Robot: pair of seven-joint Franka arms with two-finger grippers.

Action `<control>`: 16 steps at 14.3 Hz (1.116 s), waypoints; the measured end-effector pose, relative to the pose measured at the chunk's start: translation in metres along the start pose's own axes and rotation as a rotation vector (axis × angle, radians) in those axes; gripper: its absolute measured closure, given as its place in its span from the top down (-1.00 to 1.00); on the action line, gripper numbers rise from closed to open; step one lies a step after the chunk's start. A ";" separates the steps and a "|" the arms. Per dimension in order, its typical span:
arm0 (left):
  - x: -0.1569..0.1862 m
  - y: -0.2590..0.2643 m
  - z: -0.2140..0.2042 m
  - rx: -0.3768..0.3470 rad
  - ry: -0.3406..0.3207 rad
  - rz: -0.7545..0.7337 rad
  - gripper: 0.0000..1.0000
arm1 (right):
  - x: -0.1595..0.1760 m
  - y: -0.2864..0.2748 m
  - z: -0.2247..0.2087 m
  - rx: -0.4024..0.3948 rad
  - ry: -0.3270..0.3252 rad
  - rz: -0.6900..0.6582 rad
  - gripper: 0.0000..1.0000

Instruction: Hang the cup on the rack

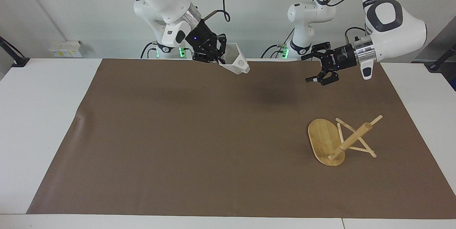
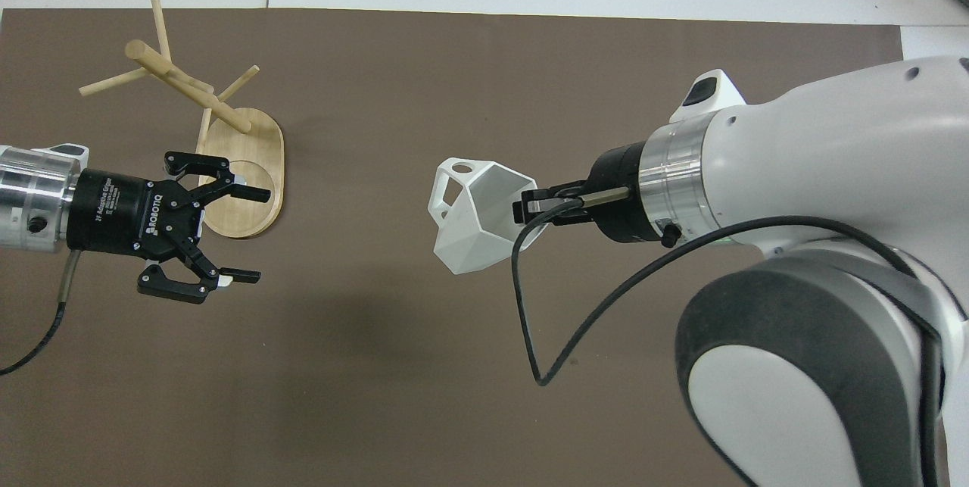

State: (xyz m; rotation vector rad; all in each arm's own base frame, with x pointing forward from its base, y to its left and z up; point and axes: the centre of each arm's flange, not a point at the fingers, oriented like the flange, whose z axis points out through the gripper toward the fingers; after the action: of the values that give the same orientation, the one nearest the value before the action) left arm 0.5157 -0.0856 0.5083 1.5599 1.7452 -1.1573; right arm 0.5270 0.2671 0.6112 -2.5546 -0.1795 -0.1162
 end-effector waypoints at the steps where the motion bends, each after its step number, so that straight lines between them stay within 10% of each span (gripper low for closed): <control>1: -0.002 -0.001 0.008 0.014 -0.009 0.001 1.00 | 0.000 -0.005 0.005 0.007 0.012 0.009 -0.91; 16: -0.004 0.005 0.033 -0.011 -0.120 -0.053 1.00 | 0.005 -0.055 0.062 0.120 0.115 0.154 -0.91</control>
State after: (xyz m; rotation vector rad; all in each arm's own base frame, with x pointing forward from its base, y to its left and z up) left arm 0.5159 -0.1158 0.4941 1.4153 1.7204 -1.2380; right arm 0.5265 0.3476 0.5899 -2.4233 0.0534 -0.1869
